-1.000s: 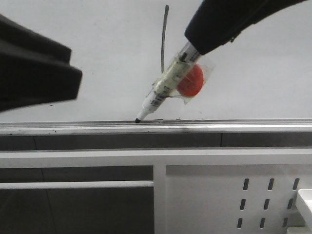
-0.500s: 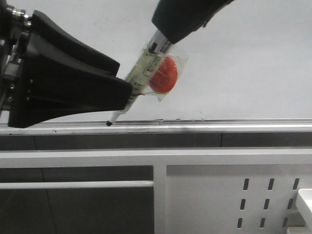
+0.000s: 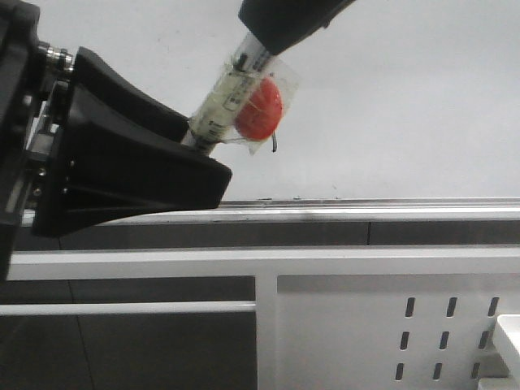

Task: Write number 1 on whiteboard

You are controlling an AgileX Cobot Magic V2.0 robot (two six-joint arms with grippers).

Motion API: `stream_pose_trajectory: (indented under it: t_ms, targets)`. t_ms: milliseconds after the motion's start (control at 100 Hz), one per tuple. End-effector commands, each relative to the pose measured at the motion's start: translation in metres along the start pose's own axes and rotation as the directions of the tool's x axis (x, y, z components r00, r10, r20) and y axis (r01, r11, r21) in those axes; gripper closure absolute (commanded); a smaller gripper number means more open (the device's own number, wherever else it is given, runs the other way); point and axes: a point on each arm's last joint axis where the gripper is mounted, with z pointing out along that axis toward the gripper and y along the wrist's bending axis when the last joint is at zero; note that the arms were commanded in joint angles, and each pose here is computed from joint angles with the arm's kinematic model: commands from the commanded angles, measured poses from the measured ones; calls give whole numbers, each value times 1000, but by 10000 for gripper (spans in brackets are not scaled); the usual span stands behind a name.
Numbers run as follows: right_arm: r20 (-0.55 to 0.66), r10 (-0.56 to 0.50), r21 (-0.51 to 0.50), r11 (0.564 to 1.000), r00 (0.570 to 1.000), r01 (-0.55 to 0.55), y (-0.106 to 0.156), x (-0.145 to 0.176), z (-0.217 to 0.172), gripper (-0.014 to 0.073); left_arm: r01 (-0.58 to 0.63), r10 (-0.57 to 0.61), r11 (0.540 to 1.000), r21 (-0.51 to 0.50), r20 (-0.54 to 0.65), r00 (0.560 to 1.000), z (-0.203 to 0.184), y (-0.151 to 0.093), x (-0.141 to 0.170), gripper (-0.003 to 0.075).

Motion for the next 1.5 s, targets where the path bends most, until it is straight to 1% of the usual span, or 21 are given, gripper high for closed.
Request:
stream_pose_trajectory:
  t_ms: [0,630,710,720,740,810,830,860,1160,1200,1210,1230,1259,1279,1299,1319,1339,1349,1379,1429,1489]
  targets:
    - [102,-2,32,1000,995,-2,-3,-14,-10,664,-1,-1,1000,16,93,996,-1,0,-17,405]
    - [72,8,18,1000,997,-10,-3,-13,-1,664,1,-1,1000,-3,71,997,-1,2,-15,410]
    - [72,8,18,1000,997,-10,-3,-13,-1,664,1,-1,1000,-3,71,997,-1,2,-15,476]
    - [72,8,18,1000,997,-10,-3,-13,-1,664,1,-1,1000,-3,71,997,-1,2,-15,506]
    - [72,8,18,1000,997,-10,-3,-13,-1,664,1,-1,1000,-3,71,997,-1,2,-15,517]
    - [72,8,18,1000,997,-10,-3,-13,-1,664,1,-1,1000,-3,71,997,-1,2,-15,645]
    - [72,8,18,1000,997,-10,-3,-13,-1,664,0,0,1000,-2,70,998,-1,2,-15,713]
    - [72,8,18,1000,997,-10,-3,-13,-1,664,-3,3,1000,-1,69,998,-1,2,-15,741]
    - [76,9,19,1000,997,-11,-4,-14,-1,652,-6,6,1000,0,68,998,-1,1,-15,740]
    - [74,9,18,1000,997,-11,-3,-13,-1,594,-6,6,1000,0,68,998,-1,1,-15,740]
    - [74,9,18,1000,997,-11,-3,-13,-1,594,-6,6,1000,0,68,998,-1,1,-15,740]
    - [74,9,18,1000,997,-11,-3,-13,-1,553,-6,6,1000,0,68,998,-1,1,-15,740]
    - [74,9,18,1000,997,-11,-3,-13,-1,468,-6,6,1000,0,68,998,-1,1,-15,740]
    - [74,9,18,1000,997,-11,-3,-13,-1,431,-6,6,1000,0,68,998,-1,1,-15,740]
    - [74,9,18,1000,997,-11,-3,-13,-1,354,-6,6,1000,0,68,998,-1,1,-15,740]
    - [75,11,17,1000,997,-12,-3,-13,-1,315,-6,6,1000,-1,66,998,-1,2,-15,740]
    - [77,9,18,1000,997,-11,-3,-13,-2,243,-3,3,1000,0,65,998,-1,1,-14,740]
    - [77,9,18,1000,997,-11,-3,-13,-2,243,-1,1,1000,-1,65,998,-1,1,-14,740]
    - [89,8,22,1000,996,-9,-3,-15,-5,171,9,-8,1000,-7,64,998,-1,2,-14,740]
    - [104,5,27,1000,995,-8,-3,-15,-9,128,45,-43,999,-21,69,997,-1,2,-12,740]
    - [131,1,37,999,991,-6,-2,-16,-17,141,94,-91,995,-42,66,994,-2,2,-7,740]
